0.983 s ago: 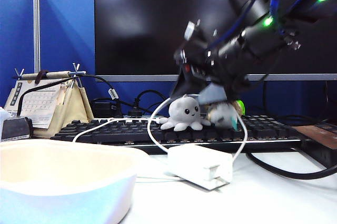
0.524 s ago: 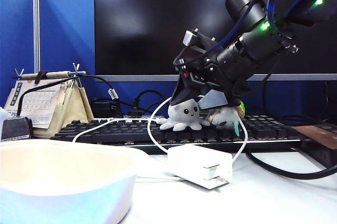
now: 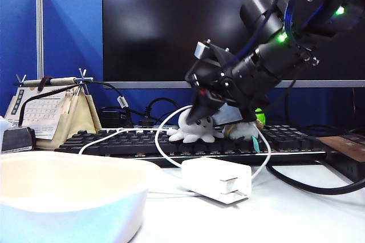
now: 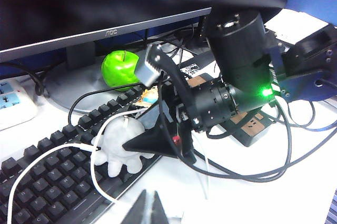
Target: Identity fluffy octopus among items on the table, put them into the paper lunch box.
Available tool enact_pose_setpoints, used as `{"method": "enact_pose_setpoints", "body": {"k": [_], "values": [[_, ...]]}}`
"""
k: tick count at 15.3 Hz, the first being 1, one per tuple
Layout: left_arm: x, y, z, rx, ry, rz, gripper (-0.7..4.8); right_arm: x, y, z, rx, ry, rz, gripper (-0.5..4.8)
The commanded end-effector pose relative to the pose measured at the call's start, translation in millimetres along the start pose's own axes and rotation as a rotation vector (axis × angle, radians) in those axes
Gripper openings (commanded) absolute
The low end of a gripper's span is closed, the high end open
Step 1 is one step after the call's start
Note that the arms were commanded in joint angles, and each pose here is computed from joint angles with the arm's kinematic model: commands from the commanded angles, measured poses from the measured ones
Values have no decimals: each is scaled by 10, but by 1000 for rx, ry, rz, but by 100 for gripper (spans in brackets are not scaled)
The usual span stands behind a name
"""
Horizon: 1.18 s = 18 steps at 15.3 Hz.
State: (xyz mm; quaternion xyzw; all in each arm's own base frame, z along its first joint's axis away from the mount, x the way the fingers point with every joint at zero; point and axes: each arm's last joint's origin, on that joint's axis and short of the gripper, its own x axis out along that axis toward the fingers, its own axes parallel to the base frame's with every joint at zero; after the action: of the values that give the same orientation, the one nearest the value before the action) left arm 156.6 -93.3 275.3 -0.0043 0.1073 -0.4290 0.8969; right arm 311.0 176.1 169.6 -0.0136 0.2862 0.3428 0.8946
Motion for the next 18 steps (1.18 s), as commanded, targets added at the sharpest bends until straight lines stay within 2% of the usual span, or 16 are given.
{"method": "enact_pose_setpoints", "body": {"k": [1,3,4,9,13,18], "values": [[-5,-3,26,10,-14,-2,-4,9,-13,-39,6,29,-15,191],[-5,-3,26,10,-14,-2,-4,9,-12,-39,5,30,-14,182],[-5,-3,26,10,-14,-2,-4,9,-12,-40,6,30,-14,155],[-5,-2,27,11,-15,-1,-4,-27,13,-12,6,31,17,156],[-4,-2,28,11,-16,-1,-4,-108,51,120,25,109,16,157],[-4,-2,29,12,-17,0,-4,-146,136,179,47,156,126,157]]}}
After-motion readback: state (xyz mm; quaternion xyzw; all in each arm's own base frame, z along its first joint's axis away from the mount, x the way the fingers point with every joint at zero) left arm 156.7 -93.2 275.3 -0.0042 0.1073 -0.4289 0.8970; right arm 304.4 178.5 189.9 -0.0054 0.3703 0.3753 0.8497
